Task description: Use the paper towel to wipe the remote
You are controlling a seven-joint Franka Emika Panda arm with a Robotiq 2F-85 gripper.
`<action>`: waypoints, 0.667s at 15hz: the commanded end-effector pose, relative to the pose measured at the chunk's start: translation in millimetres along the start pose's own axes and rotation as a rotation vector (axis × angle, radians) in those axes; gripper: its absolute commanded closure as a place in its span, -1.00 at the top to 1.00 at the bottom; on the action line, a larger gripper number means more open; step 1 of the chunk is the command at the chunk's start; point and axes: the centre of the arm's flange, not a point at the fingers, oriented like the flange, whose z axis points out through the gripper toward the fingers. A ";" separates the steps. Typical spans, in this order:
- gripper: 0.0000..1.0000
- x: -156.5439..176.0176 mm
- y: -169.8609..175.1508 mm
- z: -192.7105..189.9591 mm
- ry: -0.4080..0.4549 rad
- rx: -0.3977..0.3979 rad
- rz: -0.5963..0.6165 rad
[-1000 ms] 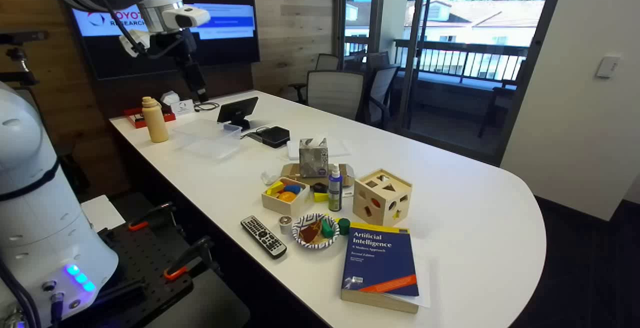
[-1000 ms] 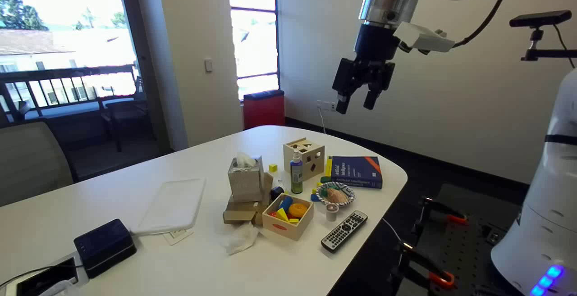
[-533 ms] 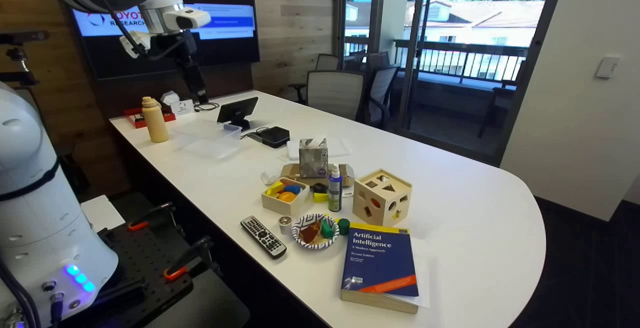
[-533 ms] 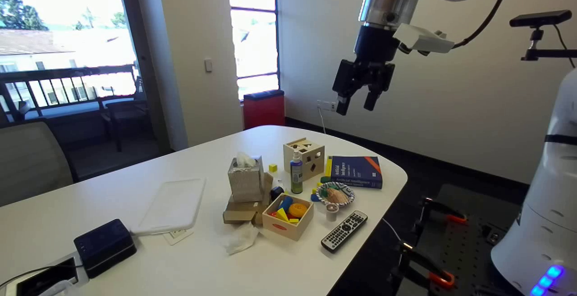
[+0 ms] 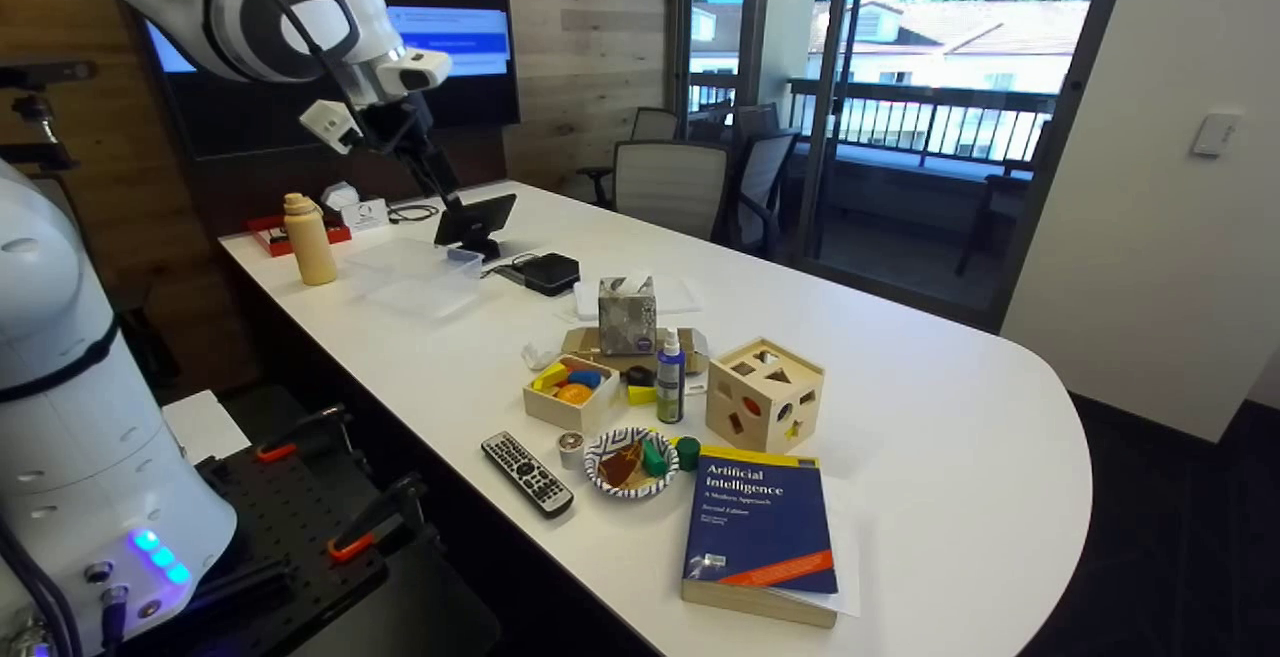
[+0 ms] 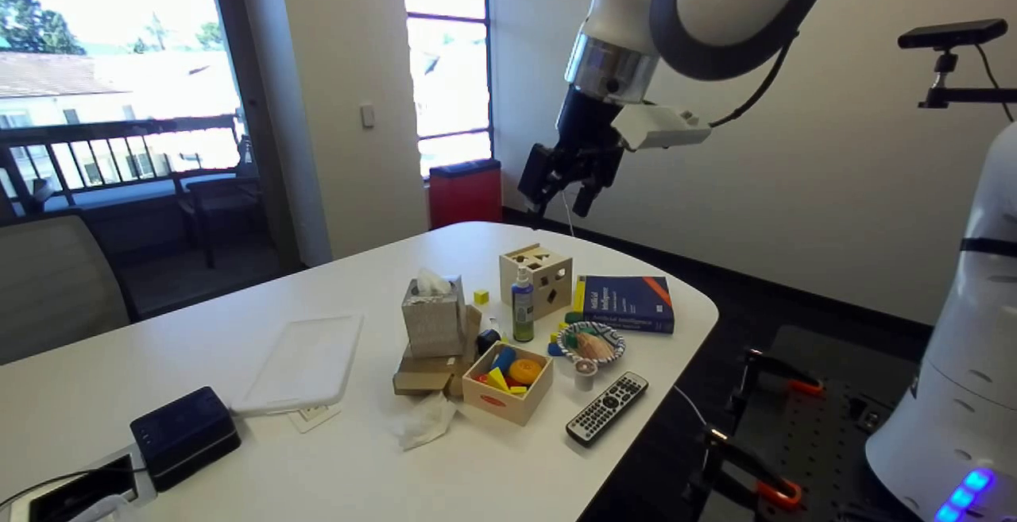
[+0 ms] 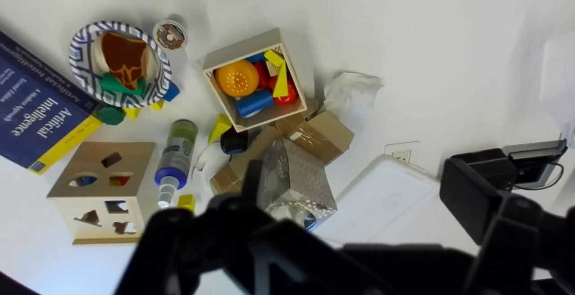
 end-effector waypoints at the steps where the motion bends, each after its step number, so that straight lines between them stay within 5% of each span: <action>1: 1.00 32.3 -37.1 77.3 0.021 -0.026 -0.023; 10: 1.00 44.0 -84.8 219.0 -0.072 -0.066 -0.198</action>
